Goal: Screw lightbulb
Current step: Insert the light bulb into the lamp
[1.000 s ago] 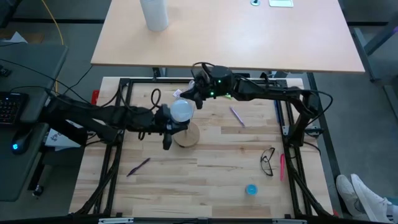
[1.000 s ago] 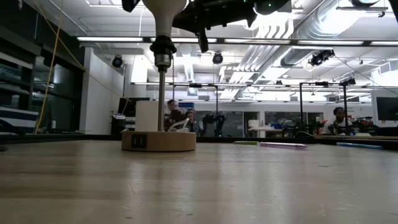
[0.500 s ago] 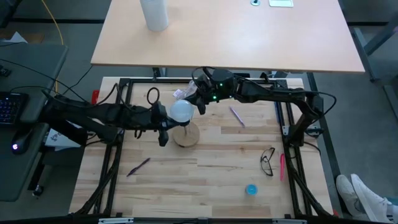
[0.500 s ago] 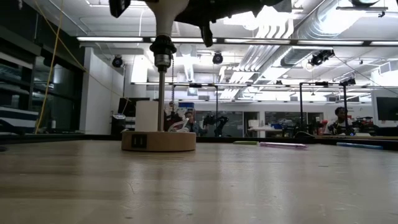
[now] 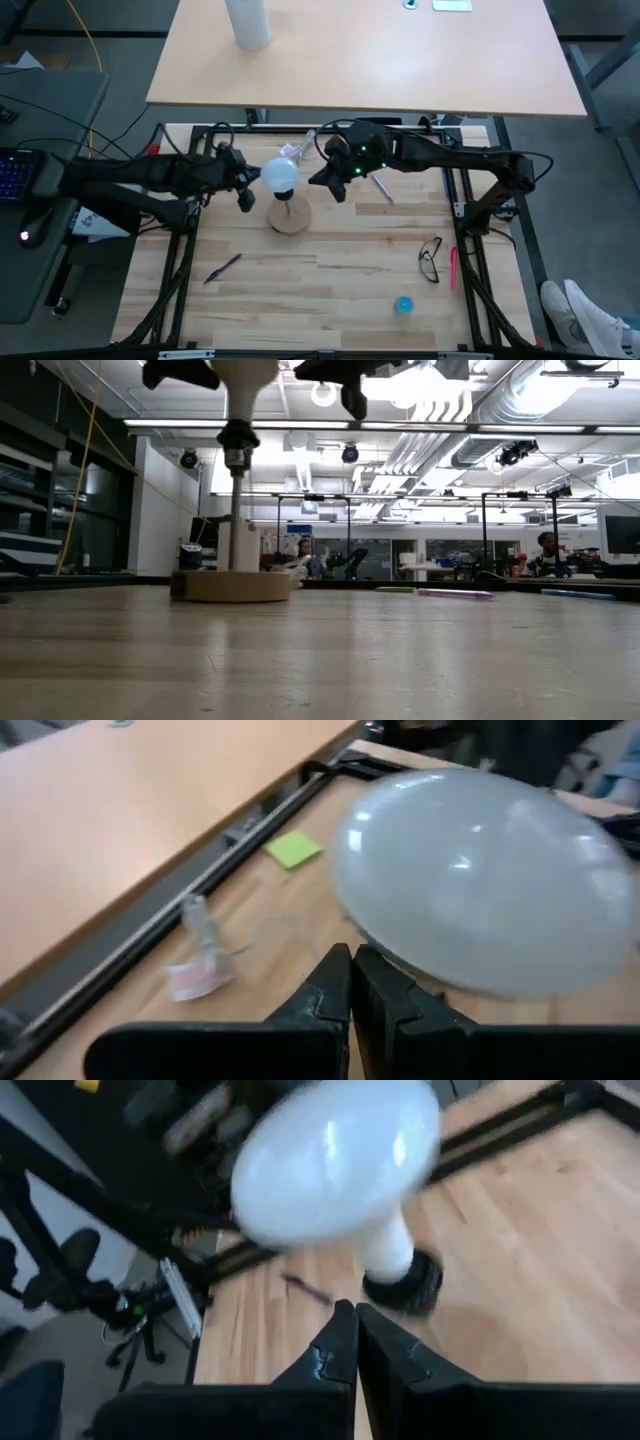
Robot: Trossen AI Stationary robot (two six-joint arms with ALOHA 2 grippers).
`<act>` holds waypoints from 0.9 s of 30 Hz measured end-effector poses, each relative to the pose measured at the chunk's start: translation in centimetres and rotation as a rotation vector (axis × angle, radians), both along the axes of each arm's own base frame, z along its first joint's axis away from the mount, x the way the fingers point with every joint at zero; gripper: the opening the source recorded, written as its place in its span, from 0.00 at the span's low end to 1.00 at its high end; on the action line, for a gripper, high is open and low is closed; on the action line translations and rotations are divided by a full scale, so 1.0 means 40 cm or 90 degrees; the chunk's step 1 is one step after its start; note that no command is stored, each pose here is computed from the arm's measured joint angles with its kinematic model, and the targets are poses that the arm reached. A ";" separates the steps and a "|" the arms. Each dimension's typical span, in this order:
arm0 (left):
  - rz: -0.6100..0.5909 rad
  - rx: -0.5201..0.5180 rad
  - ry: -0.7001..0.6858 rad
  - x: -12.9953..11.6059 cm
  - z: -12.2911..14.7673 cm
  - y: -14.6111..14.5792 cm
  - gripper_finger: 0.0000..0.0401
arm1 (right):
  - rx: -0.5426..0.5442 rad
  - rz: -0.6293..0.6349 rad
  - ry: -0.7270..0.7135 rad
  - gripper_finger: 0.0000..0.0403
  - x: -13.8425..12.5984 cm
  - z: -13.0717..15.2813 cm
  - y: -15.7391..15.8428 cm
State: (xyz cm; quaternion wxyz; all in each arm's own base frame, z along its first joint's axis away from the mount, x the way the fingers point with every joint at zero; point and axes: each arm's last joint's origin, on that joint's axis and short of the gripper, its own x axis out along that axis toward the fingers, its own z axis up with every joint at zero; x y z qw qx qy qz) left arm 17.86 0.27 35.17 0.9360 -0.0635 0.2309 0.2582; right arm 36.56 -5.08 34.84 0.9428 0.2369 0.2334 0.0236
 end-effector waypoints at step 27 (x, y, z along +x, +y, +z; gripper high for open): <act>-0.229 -0.187 -0.248 -0.048 0.095 -0.086 0.00 | 0.027 -0.151 -0.152 0.00 0.065 -0.030 -0.184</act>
